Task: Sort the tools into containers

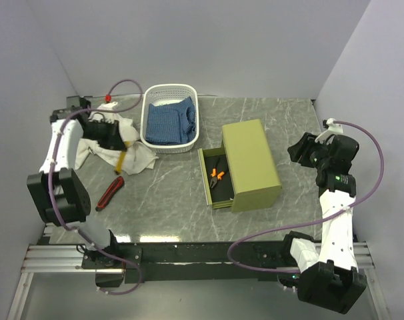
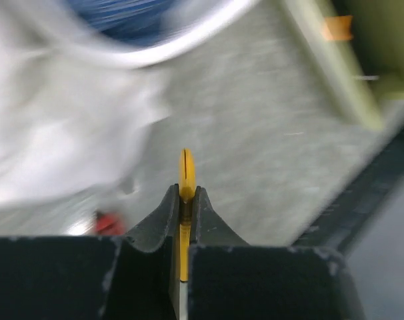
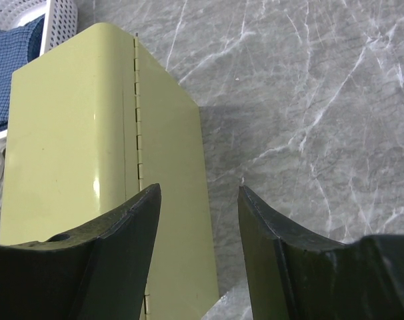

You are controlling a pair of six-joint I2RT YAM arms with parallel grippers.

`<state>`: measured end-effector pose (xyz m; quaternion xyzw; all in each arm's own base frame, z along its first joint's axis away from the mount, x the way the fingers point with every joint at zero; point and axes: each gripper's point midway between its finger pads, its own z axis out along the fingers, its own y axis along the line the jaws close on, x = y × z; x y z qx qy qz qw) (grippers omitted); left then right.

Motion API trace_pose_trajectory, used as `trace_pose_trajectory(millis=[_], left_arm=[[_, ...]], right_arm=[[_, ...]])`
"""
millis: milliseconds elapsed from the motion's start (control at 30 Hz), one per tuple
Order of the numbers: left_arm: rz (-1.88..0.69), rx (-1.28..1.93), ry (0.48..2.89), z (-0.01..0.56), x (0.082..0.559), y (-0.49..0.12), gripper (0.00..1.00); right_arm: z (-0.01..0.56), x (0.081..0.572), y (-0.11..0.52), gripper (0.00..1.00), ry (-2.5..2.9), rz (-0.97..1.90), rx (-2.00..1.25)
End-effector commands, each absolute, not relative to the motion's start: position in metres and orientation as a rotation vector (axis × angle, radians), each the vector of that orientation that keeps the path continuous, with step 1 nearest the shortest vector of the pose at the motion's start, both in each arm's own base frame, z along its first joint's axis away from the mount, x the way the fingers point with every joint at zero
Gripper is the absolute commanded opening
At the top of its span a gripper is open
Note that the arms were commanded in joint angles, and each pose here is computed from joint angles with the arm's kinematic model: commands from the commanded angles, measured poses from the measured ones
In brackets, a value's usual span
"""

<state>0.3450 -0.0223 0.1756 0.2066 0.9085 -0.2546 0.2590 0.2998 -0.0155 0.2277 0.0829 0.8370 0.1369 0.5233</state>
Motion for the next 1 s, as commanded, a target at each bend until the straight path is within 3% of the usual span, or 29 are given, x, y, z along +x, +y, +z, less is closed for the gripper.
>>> trace_pose_trajectory(millis=[0, 67, 100, 333, 700, 767, 800, 867, 900, 967], left_arm=[[-1.250, 0.589, 2.109, 0.241, 0.321, -0.148, 0.01], [-1.411, 0.368, 2.151, 0.248, 0.311, -0.180, 0.01], [-1.285, 0.354, 2.004, 0.266, 0.343, -0.188, 0.01], [-1.493, 0.065, 1.902, 0.289, 0.356, -0.283, 0.01], [-1.497, -0.117, 2.154, 0.186, 0.367, -0.334, 0.01], [-1.520, -0.091, 2.170, 0.179, 0.367, -0.343, 0.12], [-1.528, -0.024, 2.180, 0.178, 0.361, -0.351, 0.32], [-1.529, 0.037, 2.176, 0.182, 0.362, -0.359, 0.43], [-1.503, 0.055, 2.209, 0.177, 0.360, -0.360, 0.56], [-1.464, 0.081, 2.212, 0.186, 0.361, -0.358, 0.66]], right_arm=[[0.241, 0.304, -0.020, 0.58, 1.958, 0.308, 0.197], [0.241, 0.305, -0.022, 0.58, 1.964, 0.296, 0.191], [0.244, 0.306, -0.023, 0.58, 1.962, 0.288, 0.190], [0.247, 0.307, -0.028, 0.58, 1.979, 0.259, 0.187], [0.254, 0.305, -0.025, 0.58, 1.951, 0.275, 0.193], [0.253, 0.303, -0.026, 0.58, 1.951, 0.268, 0.192], [0.249, 0.302, -0.026, 0.58, 1.958, 0.265, 0.197], [0.243, 0.300, -0.028, 0.58, 1.963, 0.261, 0.209], [0.242, 0.299, -0.028, 0.58, 1.961, 0.260, 0.214], [0.242, 0.298, -0.029, 0.58, 1.955, 0.260, 0.220]])
